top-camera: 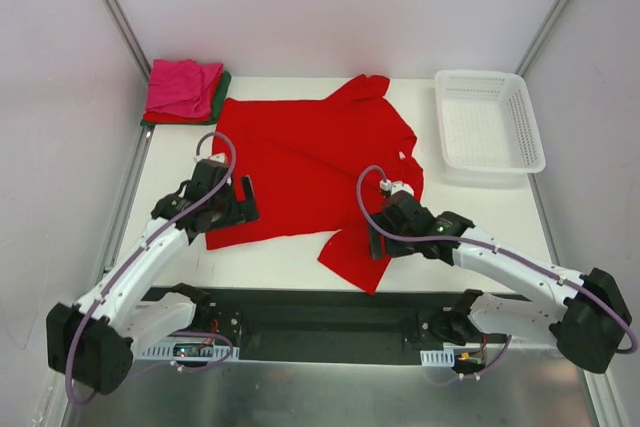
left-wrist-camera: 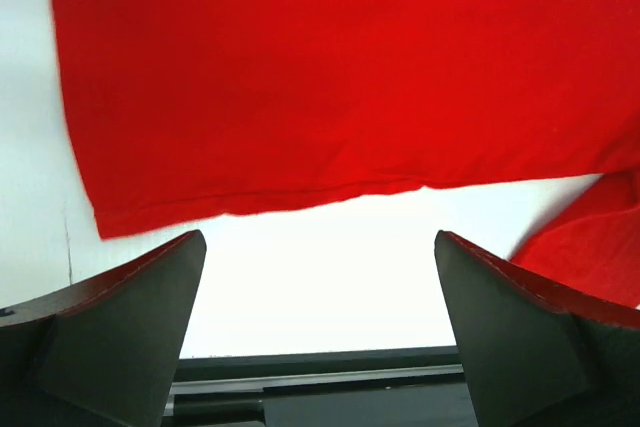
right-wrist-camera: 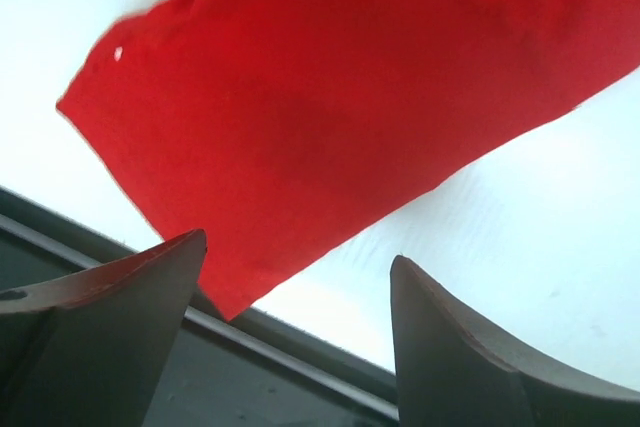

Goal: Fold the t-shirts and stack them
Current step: Grap the side of the flattened tshirt closest away from the robot with both arms

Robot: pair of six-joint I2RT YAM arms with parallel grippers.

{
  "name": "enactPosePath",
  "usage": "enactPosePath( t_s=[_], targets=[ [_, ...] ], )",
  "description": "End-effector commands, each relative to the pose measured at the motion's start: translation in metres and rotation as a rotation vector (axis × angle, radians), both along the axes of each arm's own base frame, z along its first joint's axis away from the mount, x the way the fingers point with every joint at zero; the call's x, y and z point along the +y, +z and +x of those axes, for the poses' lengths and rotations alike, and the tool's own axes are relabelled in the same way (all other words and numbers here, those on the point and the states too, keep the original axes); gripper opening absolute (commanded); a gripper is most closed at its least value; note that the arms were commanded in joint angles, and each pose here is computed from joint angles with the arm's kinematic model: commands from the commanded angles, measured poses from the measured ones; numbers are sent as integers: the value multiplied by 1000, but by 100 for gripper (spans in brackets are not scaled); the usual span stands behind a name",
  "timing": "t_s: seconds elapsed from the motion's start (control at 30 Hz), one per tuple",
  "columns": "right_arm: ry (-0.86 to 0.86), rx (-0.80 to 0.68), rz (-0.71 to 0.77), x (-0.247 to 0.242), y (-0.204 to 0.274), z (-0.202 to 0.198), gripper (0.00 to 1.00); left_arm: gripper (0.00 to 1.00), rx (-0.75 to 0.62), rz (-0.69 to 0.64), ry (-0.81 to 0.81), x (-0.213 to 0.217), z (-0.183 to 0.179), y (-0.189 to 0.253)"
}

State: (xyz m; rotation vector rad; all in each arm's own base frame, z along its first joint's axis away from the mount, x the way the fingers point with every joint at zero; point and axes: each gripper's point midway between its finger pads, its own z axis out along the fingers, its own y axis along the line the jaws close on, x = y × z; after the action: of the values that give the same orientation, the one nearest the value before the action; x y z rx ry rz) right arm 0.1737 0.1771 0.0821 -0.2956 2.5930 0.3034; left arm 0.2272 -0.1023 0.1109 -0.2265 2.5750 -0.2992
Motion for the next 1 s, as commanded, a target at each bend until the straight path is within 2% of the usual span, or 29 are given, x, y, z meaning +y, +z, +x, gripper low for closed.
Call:
enactPosePath(
  t_s=[0.0, 0.2, 0.4, 0.5, 0.7, 0.97],
  targets=[
    [-36, 3, 52, 15, -4, -18, 78, 99, -63, -12, 179, 20, -12, -5],
    [-93, 7, 49, 22, -17, -31, 80, 99, -29, 58, 301, 42, -23, -33],
    [-182, 41, 95, 20, -34, -41, 81, 99, -24, 91, 326, 51, -16, -43],
    [-209, 39, 54, 8, -35, -46, 81, 99, -18, 107, 357, 64, -13, -48],
    [-196, 57, 70, 6, -34, -62, 81, 99, -26, 98, 411, 78, -8, -52],
    [-170, 63, 49, 14, -35, -88, 81, 99, -53, 50, 399, 68, 10, -47]
  ],
)
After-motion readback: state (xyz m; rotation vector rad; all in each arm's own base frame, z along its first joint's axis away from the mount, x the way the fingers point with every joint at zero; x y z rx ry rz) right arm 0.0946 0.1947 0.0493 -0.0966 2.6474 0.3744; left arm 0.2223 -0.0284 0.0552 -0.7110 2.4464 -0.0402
